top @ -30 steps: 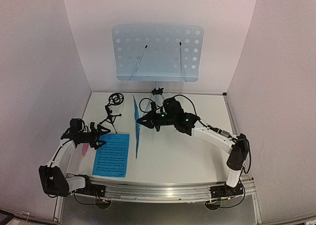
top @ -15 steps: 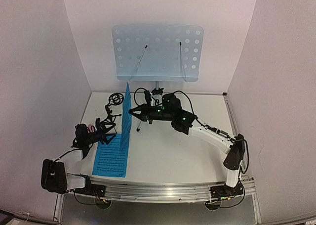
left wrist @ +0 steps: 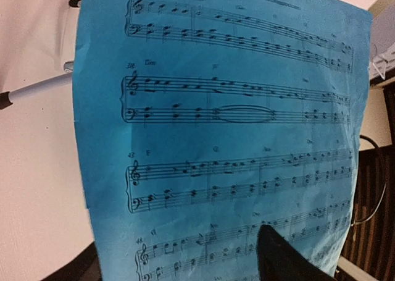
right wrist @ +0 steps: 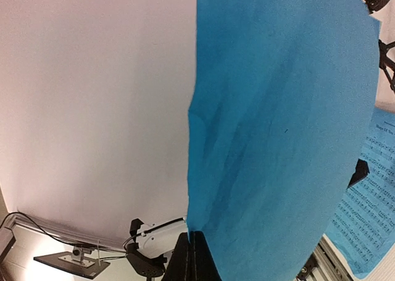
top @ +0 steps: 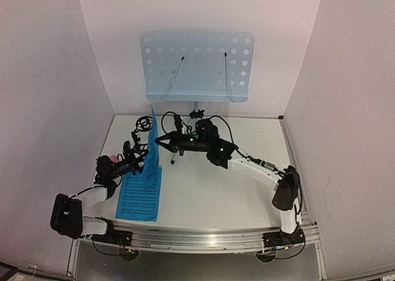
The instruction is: Pack up the instrument practice props
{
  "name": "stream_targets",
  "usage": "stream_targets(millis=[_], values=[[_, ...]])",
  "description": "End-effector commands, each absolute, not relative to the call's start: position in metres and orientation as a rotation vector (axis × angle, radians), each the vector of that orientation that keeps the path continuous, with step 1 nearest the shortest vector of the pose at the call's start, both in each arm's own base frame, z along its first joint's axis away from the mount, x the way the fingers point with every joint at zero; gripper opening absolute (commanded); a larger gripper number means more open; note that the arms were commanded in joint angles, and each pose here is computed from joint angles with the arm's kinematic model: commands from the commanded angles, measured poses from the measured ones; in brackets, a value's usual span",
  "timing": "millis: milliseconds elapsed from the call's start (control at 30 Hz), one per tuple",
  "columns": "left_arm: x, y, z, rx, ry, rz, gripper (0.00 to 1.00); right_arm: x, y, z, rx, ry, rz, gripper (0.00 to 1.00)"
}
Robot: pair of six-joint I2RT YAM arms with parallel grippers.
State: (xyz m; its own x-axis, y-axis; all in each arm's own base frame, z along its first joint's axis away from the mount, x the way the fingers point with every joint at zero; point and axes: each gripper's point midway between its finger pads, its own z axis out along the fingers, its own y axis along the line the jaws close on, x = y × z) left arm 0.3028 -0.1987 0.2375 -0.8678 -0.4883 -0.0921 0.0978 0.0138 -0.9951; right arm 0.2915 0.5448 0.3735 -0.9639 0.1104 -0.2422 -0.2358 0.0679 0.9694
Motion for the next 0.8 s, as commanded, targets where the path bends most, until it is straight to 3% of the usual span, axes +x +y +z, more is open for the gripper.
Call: stream_targets(millis=[0,67,233,400,500,633,767], values=[[0.3,-0.182,0.249,-0.424,1.842,-1.893,0.45,0.285,0.538,0.377,-0.095,2.076,2.001,0.0],[0.299,-0.176,0.243,-0.458,1.869,-1.883,0.28,0.283,0.533,0.367,-0.072,2.101,1.976,0.0],[0.302,-0.176,0.244,-0.465,1.906,-1.865,0.01,0.28,0.532,0.35,-0.057,2.145,1.956,0.0],[0.303,-0.172,0.222,-0.535,2.088,-1.755,0.0,0.281,0.523,0.331,-0.002,2.189,1.886,0.0],[0.297,-0.151,0.195,-0.581,2.362,-1.363,0.0,0.277,0.52,0.295,0.051,2.281,1.804,0.0],[0.292,-0.114,0.195,-0.471,2.458,-0.928,0.0,0.268,0.53,0.252,0.035,2.379,1.683,0.0],[0.274,-0.085,0.175,-0.458,2.562,-0.653,0.0,0.257,0.555,0.218,-0.014,2.434,1.633,0.0]])
